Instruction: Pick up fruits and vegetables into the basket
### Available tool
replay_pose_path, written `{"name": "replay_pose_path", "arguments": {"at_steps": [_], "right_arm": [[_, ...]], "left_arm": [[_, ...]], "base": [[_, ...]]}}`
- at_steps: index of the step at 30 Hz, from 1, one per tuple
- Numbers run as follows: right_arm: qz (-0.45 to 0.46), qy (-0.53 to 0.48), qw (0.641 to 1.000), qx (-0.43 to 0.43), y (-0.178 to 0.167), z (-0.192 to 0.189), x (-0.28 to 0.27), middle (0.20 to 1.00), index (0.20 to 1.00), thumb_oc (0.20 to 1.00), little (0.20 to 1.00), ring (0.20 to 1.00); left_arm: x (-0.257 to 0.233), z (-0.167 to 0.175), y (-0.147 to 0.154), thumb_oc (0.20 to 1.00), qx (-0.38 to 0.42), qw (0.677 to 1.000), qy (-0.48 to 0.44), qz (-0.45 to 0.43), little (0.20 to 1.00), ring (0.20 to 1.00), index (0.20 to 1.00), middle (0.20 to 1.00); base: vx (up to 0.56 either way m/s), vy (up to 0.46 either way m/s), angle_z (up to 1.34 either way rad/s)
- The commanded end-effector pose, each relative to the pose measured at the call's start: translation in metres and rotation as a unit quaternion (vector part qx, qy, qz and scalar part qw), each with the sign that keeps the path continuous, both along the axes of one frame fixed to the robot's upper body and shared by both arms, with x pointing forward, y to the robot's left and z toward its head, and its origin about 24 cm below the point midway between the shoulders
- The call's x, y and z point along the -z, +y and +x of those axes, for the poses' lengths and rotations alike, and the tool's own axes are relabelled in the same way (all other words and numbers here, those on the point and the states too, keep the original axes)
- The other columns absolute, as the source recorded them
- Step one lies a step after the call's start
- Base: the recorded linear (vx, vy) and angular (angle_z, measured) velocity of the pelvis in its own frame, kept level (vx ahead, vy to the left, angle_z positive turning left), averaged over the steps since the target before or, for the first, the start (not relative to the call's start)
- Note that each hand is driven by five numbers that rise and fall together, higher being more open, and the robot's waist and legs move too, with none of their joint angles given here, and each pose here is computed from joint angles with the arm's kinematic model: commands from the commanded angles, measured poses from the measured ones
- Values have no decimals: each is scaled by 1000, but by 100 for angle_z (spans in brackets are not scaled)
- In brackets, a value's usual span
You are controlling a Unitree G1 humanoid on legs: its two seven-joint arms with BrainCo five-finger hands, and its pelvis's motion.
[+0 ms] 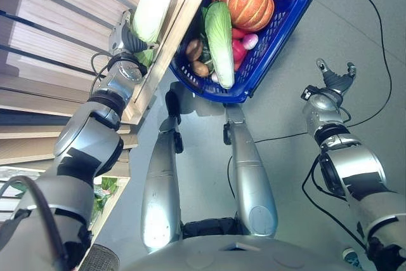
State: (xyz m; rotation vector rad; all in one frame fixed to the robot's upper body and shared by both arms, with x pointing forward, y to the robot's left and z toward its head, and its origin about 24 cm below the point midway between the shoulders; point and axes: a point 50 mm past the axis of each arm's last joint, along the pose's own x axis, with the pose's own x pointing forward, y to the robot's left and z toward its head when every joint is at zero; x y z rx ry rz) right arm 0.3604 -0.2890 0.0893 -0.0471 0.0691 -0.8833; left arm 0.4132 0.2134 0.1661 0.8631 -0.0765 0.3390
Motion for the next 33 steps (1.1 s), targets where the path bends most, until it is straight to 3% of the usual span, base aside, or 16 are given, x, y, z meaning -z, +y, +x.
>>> {"name": "replay_pose_path", "arguments": {"at_steps": [1,6,8,9,27,33], "right_arm": [[-21,-3,999,25,-19,-10,-1,1000,1000,1000,1000,1000],[-22,-12,999,20,-16,-6,-6,1000,1000,1000,1000,1000],[-21,-12,1000,19,-14,-6,-5,1000,1000,1000,1000,1000],[-21,-12,1000,19,-13,-5,-5,1000,1000,1000,1000,1000],[-17,-14,1000,14,-8,-4,-3,1000,1000,1000,1000,1000],[-16,-17,1000,9,-6,-5,-1,1000,1000,1000,1000,1000]], "left_arm": [[45,-16,40,1000,-87,988,101,-81,1000,1000,1000,1000],[50,-18,44,1000,-88,984,126,-93,1000,1000,1000,1000],[53,-19,44,407,-81,982,139,-94,407,407,407,407],[55,-19,43,200,-75,982,147,-96,200,200,200,200],[65,-21,41,200,-60,977,173,-107,200,200,200,200],[66,-22,40,200,-54,976,151,-148,200,200,200,200]], "base": [[15,-4,-5],[0,-2,-4],[10,-4,-6],[0,0,0],[0,0,0],[0,0,0]]}}
